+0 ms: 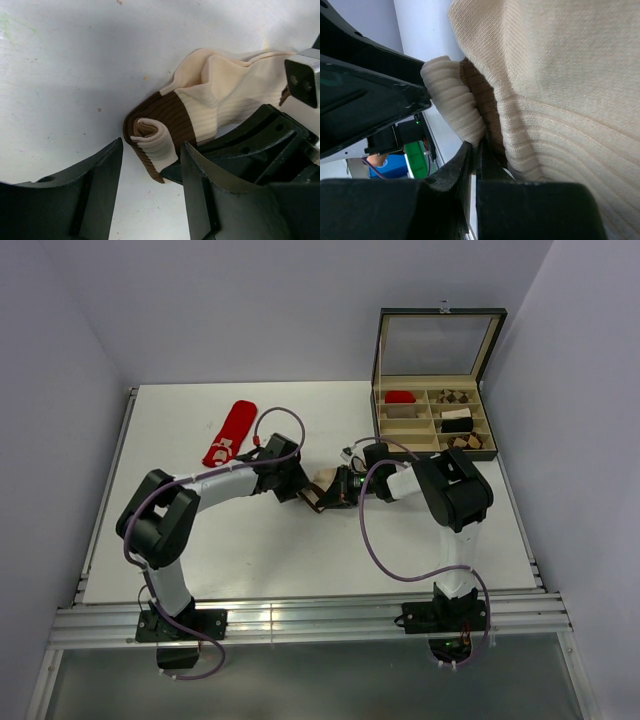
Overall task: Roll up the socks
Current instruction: Roll the sock at the center of the board.
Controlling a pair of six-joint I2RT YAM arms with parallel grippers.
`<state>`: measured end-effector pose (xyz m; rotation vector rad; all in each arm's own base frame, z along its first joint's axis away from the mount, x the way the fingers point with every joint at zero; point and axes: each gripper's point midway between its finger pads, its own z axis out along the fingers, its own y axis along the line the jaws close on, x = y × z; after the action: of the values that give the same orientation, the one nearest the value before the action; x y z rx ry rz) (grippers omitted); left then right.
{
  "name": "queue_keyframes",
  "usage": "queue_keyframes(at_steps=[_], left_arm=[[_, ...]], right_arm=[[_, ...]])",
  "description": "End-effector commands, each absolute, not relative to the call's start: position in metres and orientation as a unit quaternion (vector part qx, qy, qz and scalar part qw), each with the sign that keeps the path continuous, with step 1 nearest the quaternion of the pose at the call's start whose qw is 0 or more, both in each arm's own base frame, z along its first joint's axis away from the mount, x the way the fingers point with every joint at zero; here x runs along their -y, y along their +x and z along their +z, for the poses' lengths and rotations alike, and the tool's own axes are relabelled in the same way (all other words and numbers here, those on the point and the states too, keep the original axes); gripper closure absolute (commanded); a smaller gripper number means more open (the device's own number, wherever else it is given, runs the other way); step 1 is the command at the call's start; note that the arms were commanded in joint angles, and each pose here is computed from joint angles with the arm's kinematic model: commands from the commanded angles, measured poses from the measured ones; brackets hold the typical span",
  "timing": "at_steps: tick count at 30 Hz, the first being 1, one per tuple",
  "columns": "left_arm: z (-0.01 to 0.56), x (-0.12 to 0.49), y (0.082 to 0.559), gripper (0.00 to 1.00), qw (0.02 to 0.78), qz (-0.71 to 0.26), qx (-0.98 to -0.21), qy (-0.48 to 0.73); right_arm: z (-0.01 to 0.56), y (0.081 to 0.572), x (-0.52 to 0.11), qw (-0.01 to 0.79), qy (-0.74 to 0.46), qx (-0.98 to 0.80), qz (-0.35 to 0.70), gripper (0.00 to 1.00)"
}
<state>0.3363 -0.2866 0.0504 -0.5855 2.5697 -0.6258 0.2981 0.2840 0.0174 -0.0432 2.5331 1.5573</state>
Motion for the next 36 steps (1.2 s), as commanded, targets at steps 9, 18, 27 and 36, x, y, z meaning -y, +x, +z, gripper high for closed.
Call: queue_keyframes(at_steps=[9,18,27,36], left_arm=[[0.011,0.274,0.317,0.49,0.185,-0.175,-0.946,-0.202],[-0.004,0.272,0.311,0.77,0.171,-0.145,-0.957,-0.183],[0.005,0.268,0.323,1.0,0.176,-0.101,-0.97,-0.131],[0.015,0.269,0.329,0.99,0.174,-0.087,-0.977,-0.088]], right_arm=[[-0.04,0.274,-0.262,0.022,0.05,-0.898,0.437,1.0],[-0.034,0.277,-0.26,0.043,0.032,-0.9,0.434,1.0],[0.012,0.291,-0.253,0.154,-0.033,-0.905,0.395,0.59],[0.07,0.315,-0.25,0.382,-0.127,-0.893,0.204,0.52]])
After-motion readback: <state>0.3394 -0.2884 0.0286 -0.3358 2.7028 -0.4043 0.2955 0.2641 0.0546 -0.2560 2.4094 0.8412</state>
